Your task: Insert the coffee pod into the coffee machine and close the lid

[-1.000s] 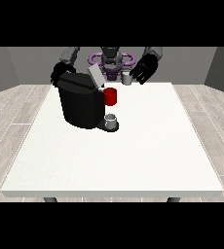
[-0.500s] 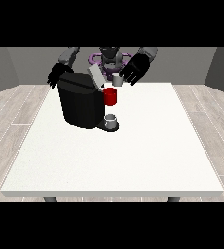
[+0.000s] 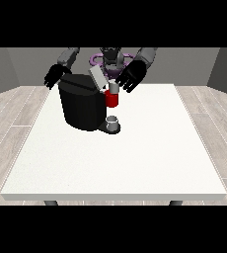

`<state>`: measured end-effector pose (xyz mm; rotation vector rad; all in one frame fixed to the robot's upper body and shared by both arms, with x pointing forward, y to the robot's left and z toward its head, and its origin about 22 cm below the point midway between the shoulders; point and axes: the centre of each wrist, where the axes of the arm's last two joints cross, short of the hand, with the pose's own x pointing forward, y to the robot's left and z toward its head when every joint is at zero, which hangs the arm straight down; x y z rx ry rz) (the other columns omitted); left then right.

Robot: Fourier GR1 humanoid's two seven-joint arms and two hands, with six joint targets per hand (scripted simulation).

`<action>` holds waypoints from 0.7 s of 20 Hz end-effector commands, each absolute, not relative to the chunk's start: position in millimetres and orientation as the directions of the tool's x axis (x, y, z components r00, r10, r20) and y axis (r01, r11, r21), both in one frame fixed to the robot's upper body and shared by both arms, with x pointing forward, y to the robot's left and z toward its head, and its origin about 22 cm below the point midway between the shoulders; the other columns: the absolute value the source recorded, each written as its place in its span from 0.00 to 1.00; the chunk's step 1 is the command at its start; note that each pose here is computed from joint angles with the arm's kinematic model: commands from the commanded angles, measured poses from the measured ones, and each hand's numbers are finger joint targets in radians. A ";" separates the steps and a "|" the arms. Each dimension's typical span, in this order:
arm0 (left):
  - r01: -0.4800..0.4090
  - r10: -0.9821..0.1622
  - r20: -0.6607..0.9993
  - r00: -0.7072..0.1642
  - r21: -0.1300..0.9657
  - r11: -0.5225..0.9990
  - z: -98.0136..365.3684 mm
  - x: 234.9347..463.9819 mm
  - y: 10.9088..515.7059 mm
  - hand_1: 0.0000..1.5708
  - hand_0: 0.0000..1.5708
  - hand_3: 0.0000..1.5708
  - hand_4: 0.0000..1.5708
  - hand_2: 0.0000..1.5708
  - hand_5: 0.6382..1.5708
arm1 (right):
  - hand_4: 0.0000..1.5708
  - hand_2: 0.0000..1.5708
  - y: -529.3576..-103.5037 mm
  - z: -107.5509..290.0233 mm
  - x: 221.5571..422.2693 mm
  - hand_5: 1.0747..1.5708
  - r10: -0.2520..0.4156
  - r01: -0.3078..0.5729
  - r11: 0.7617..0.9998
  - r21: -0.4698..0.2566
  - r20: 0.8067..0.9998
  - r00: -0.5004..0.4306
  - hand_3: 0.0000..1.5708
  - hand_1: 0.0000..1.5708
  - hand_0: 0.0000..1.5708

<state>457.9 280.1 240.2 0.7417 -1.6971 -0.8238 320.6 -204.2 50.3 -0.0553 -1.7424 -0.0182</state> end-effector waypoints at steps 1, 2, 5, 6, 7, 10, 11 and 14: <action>-0.049 -0.808 0.533 -0.252 0.827 0.561 239.2 458.8 277.6 0.84 0.84 0.79 0.32 0.85 1.00 | 0.34 0.00 -206.9 42.7 317.3 1.00 0.031 0.062 0.998 -0.023 0.990 -0.139 0.00 0.00 0.00; -0.070 -0.803 0.530 -0.272 0.822 0.566 240.0 461.7 251.8 0.84 0.84 0.78 0.32 0.85 1.00 | 0.34 0.00 -204.4 49.1 325.5 1.00 -0.013 0.060 0.998 0.025 0.982 -0.189 0.00 0.00 0.00; -0.058 -0.797 0.547 -0.258 0.814 0.578 245.3 461.2 265.5 0.80 0.80 0.77 0.33 0.83 1.00 | 0.32 0.00 -210.4 35.9 313.7 1.00 0.013 0.048 0.999 -0.005 0.988 -0.156 0.00 0.00 0.00; -0.032 -0.811 0.524 -0.262 0.835 0.550 222.6 459.7 271.3 0.80 0.80 0.77 0.32 0.82 1.00 | 0.33 0.00 -206.5 46.9 315.0 1.00 0.004 0.049 0.999 0.002 0.991 -0.136 0.00 0.00 0.00; -0.046 -0.805 0.517 -0.290 0.833 0.551 237.8 460.8 263.2 0.77 0.77 0.76 0.32 0.80 1.00 | 0.33 0.00 -213.9 51.2 324.3 1.00 0.013 0.055 0.998 -0.004 0.985 -0.171 0.00 0.00 0.00; -0.039 -0.814 0.532 -0.234 0.831 0.555 224.3 463.5 251.3 0.75 0.75 0.76 0.32 0.80 1.00 | 0.33 0.00 -193.6 37.7 309.8 1.00 -0.012 0.066 0.998 0.022 0.990 -0.143 0.00 0.00 0.00; -0.033 -0.806 0.527 -0.269 0.832 0.554 220.6 462.5 247.4 0.75 0.75 0.76 0.31 0.80 1.00 | 0.34 0.00 -204.7 32.2 312.0 1.00 0.001 0.083 0.996 0.012 0.987 -0.161 0.00 0.00 0.00; -0.058 -0.812 0.529 -0.244 0.828 0.557 227.1 462.7 258.9 0.76 0.76 0.76 0.33 0.81 1.00 | 0.31 0.00 -212.9 42.6 312.4 1.00 0.021 0.057 0.998 -0.012 0.985 -0.171 0.00 0.00 0.00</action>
